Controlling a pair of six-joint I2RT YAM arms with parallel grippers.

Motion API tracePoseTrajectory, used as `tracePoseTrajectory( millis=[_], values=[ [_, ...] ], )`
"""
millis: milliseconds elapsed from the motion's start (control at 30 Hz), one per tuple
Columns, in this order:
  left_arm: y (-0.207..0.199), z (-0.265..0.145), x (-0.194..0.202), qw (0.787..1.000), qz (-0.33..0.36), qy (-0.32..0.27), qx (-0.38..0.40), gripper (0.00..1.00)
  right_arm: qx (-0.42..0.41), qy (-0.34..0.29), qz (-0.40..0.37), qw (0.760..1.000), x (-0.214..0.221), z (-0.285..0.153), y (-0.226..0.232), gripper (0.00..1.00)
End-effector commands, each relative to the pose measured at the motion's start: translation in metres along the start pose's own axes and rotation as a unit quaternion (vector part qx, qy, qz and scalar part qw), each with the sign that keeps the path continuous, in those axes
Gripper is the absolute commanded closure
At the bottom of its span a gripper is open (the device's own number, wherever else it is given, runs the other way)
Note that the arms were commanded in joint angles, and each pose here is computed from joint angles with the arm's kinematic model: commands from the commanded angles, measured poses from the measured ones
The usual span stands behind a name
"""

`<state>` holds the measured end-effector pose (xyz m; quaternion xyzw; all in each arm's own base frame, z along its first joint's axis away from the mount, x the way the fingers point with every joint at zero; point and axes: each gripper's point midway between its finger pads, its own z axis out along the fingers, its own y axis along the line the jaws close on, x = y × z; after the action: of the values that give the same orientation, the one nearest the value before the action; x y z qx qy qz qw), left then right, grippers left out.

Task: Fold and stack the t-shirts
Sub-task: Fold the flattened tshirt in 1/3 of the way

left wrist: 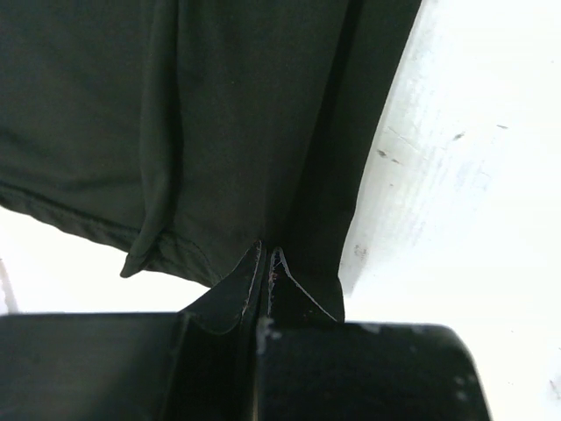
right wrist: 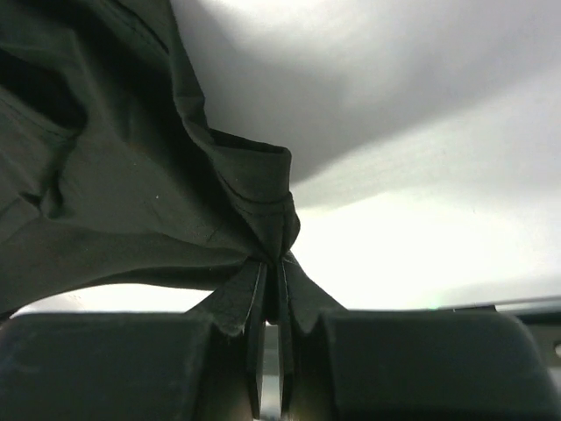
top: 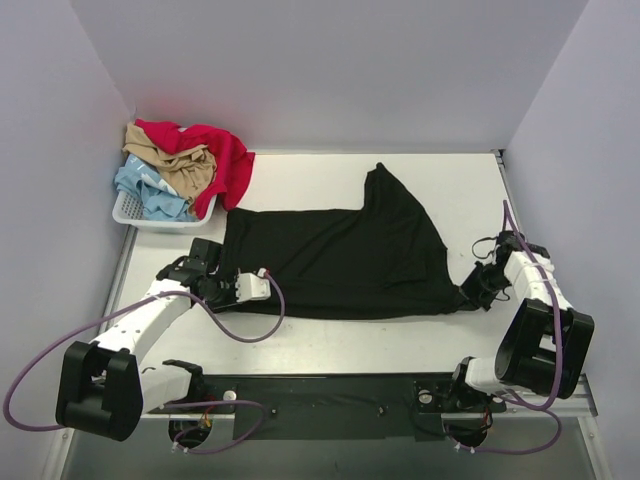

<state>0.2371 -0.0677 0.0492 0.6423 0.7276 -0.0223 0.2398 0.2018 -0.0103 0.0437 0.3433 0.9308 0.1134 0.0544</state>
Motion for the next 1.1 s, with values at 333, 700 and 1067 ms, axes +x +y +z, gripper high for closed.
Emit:
tracePoseTrajectory(
  millis=[333, 700, 1067],
  values=[
    [-0.046, -0.023, 0.004, 0.989, 0.095, 0.003, 0.113, 0.19, 0.207, 0.093, 0.012, 0.974, 0.044, -0.037, -0.066, 0.5],
    [0.054, -0.052, -0.061, 0.992, -0.083, -0.094, 0.014, 0.28, 0.016, -0.135, -0.1, 0.986, -0.016, -0.055, 0.047, 0.66],
    [0.068, -0.038, -0.139, 0.981, -0.124, -0.15, -0.003, 0.31, 0.031, -0.05, -0.145, 0.988, -0.015, 0.027, 0.059, 0.66]
  ],
)
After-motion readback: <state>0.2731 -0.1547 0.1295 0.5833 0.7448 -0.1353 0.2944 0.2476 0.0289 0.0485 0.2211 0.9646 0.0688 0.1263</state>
